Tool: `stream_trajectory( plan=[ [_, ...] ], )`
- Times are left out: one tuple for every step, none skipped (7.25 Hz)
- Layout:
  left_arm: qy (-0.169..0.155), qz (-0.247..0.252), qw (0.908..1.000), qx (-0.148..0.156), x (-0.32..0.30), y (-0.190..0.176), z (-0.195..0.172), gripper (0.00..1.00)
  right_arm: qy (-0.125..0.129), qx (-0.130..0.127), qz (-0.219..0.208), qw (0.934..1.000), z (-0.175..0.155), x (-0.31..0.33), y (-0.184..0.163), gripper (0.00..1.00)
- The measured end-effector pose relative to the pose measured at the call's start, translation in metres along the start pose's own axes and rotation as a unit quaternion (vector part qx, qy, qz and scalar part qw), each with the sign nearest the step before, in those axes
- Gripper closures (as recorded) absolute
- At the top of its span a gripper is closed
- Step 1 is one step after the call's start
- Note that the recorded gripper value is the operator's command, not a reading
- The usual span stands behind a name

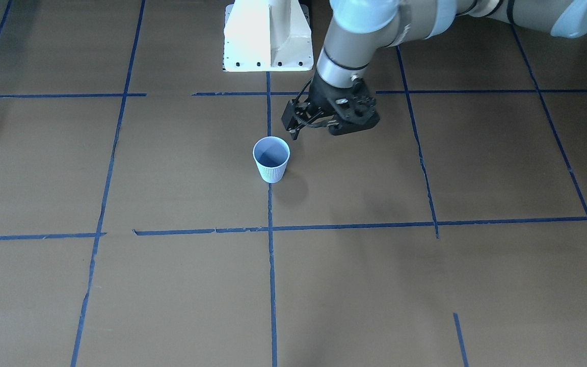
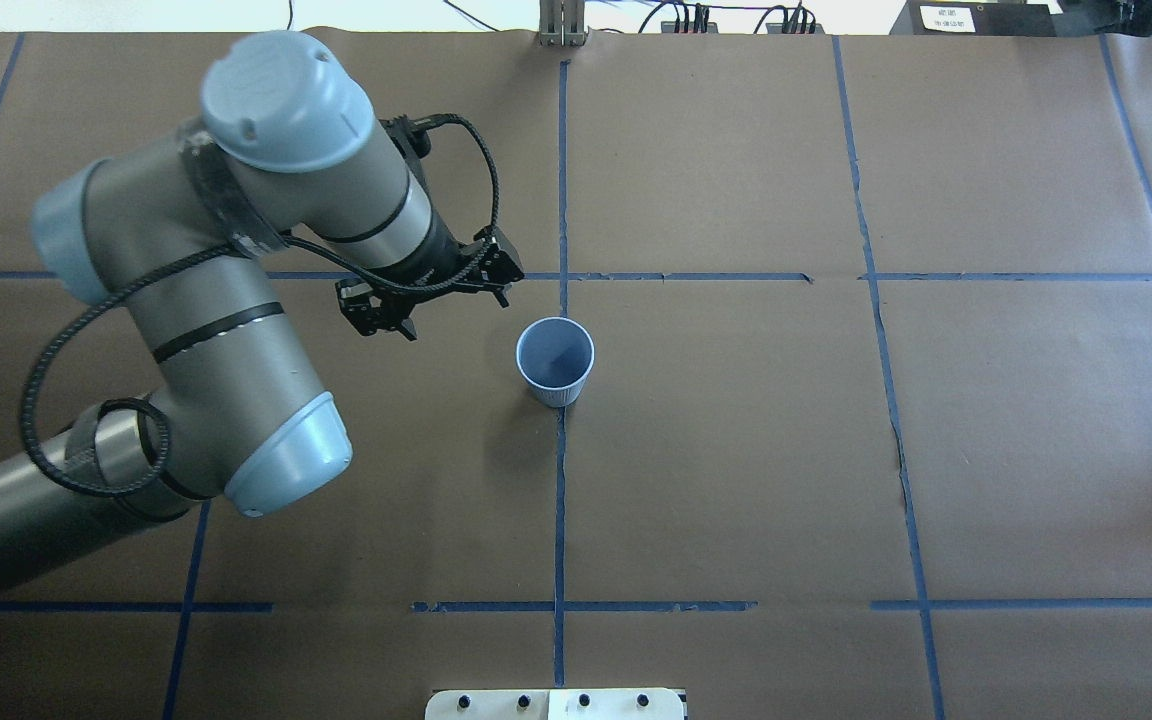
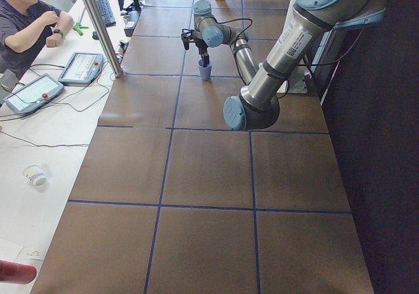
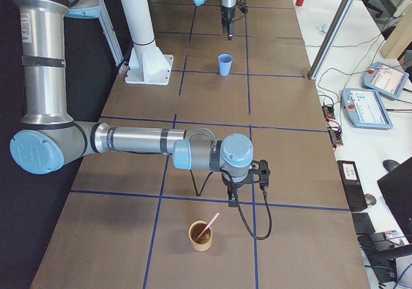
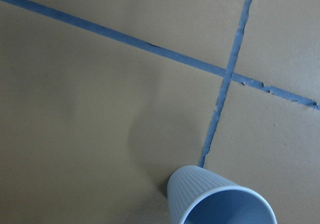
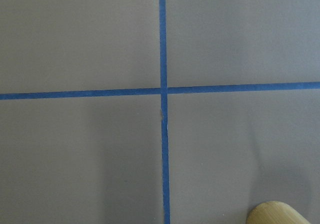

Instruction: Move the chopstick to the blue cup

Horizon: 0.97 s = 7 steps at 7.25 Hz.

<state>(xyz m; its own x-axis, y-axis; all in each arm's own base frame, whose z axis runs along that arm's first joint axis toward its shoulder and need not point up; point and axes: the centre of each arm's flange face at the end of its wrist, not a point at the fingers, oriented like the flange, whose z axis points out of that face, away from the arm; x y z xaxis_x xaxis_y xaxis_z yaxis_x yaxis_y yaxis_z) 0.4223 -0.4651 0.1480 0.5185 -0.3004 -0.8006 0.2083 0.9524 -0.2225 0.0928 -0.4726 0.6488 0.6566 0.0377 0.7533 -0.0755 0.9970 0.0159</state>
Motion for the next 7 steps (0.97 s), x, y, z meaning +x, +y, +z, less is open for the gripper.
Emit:
stream_trajectory(
  plan=[
    [0.003,-0.005,1.0000,0.000,-0.021,-0.012,-0.017,0.00,-0.005,0.008,0.009,0.9999,-0.006,0.012,0.005,0.00],
    [0.002,-0.009,1.0000,0.002,-0.035,-0.020,-0.025,0.00,-0.006,0.023,0.015,0.9996,-0.021,0.019,0.002,0.00],
    [0.002,-0.010,0.9999,0.003,-0.041,-0.023,-0.028,0.00,-0.004,0.035,0.016,0.9992,-0.033,0.024,-0.003,0.00],
    [0.002,-0.010,0.9999,0.003,-0.043,-0.025,-0.029,0.00,0.002,0.035,0.005,0.9994,-0.033,0.036,-0.002,0.00],
    [0.001,-0.011,0.9999,0.003,-0.044,-0.025,-0.029,0.00,0.009,0.029,-0.012,0.9995,-0.025,0.049,0.005,0.00],
    [0.001,-0.011,0.9999,0.003,-0.045,-0.025,-0.029,0.00,0.013,0.022,-0.019,0.9995,-0.017,0.059,0.016,0.00],
    [0.001,-0.011,0.9999,0.003,-0.045,-0.025,-0.028,0.00,0.015,0.021,-0.023,0.9994,-0.011,0.066,0.026,0.00]
  ],
)
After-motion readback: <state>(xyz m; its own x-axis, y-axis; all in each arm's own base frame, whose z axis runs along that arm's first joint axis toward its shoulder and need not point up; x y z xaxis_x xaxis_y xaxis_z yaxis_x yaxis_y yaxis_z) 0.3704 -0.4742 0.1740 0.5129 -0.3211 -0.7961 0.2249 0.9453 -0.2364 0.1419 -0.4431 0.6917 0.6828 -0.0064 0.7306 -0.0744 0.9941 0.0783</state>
